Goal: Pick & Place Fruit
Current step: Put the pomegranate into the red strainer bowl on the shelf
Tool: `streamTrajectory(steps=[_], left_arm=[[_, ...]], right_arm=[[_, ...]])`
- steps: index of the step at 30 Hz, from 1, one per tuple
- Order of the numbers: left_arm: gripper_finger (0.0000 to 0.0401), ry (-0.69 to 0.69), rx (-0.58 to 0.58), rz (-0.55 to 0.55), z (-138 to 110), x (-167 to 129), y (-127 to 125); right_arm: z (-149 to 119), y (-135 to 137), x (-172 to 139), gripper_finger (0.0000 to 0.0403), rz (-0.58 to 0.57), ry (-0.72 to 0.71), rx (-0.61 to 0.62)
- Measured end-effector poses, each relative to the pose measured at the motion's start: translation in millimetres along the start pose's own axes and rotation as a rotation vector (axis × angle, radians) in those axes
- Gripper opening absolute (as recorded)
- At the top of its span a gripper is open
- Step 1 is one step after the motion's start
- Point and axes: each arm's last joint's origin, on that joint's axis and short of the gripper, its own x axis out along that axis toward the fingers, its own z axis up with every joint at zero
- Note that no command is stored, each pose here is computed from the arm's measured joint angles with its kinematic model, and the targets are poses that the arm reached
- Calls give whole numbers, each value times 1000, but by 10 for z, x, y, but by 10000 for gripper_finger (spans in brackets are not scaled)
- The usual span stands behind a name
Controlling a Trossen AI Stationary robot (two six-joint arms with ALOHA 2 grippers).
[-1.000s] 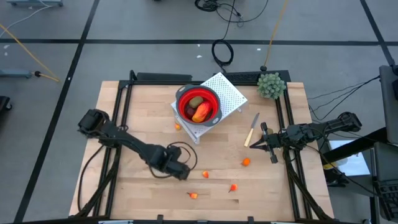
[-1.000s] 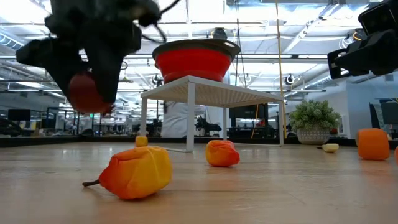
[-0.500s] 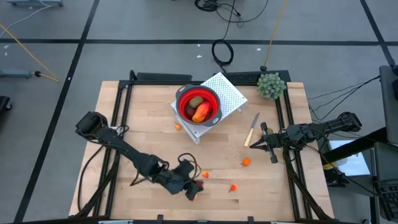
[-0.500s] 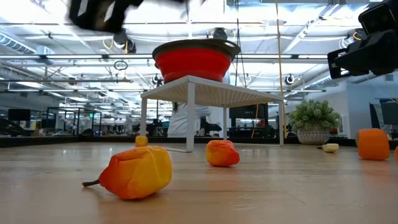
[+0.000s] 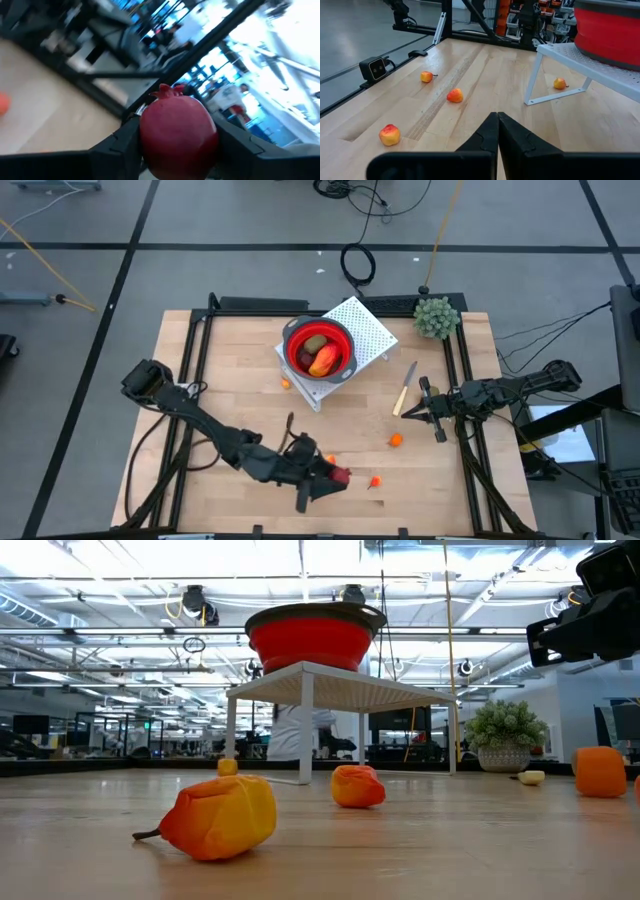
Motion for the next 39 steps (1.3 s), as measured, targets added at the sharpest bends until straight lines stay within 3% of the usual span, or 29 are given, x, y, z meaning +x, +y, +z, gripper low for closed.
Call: streamTrajectory(steps=[12, 20, 29, 35, 39], left_arm=[[179, -227, 260, -240, 222, -53, -232], [201, -341, 457, -360, 312, -108, -327], [179, -449, 685, -505, 381, -162, -394], [198, -520, 877, -596, 397, -194, -428], [204, -557, 933, -678, 410, -222, -452]], right_arm=[[-1, 0, 0, 0, 0, 1, 0], [-2, 0, 0, 0, 0, 2, -1], [-4, 1, 0, 0, 0, 4, -3], [-4, 0, 0, 0, 0, 4, -3], [-4, 0, 0, 0, 0, 4, -2]])
